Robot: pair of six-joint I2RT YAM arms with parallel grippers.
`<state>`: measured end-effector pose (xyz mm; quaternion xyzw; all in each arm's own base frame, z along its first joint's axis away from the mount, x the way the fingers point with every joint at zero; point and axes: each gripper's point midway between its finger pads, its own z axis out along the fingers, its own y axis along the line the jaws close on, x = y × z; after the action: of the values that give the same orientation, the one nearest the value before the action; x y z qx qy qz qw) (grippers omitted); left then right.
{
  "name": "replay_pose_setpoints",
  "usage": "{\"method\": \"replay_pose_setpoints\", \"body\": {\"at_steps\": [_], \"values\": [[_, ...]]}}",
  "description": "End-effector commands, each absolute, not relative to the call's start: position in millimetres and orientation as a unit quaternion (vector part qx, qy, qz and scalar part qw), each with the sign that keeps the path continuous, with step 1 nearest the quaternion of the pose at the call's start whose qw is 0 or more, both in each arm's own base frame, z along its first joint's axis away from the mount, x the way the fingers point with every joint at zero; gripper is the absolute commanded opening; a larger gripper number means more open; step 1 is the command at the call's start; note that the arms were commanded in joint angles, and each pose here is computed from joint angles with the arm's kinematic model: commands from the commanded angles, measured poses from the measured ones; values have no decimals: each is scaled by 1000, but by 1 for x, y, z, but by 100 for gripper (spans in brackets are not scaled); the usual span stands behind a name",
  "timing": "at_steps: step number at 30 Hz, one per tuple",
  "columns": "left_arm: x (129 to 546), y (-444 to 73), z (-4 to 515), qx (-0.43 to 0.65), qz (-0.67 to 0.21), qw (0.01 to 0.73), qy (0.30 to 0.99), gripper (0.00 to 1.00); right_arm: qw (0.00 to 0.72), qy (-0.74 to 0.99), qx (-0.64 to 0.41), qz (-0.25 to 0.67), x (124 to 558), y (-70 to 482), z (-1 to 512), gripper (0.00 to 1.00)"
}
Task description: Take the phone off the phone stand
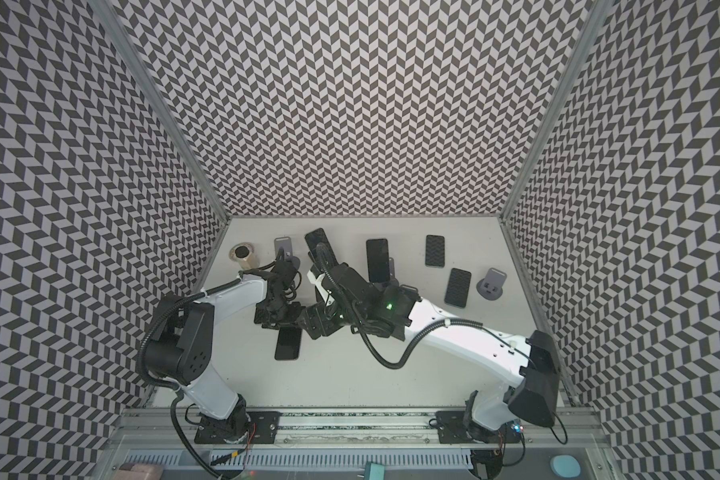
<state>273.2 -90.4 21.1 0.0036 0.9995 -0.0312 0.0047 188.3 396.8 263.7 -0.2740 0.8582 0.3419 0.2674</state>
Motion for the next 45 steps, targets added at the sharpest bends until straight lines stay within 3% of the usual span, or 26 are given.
{"method": "replay_pose_setpoints", "body": {"at_steps": [1,13,26,36,45], "values": [[276,-86,21,0,-24,10,1000,81,297,845,-265,358,193,397,286,83],[301,-103,58,-4,-72,77,994,85,323,843,-230,365,206,400,307,85],[335,-129,183,1,-162,258,953,84,459,820,-156,304,251,365,368,86],[321,-165,270,78,-226,407,882,81,560,782,-87,259,279,333,401,85],[284,-171,306,132,-285,541,780,74,583,782,-61,211,292,314,399,87]]}}
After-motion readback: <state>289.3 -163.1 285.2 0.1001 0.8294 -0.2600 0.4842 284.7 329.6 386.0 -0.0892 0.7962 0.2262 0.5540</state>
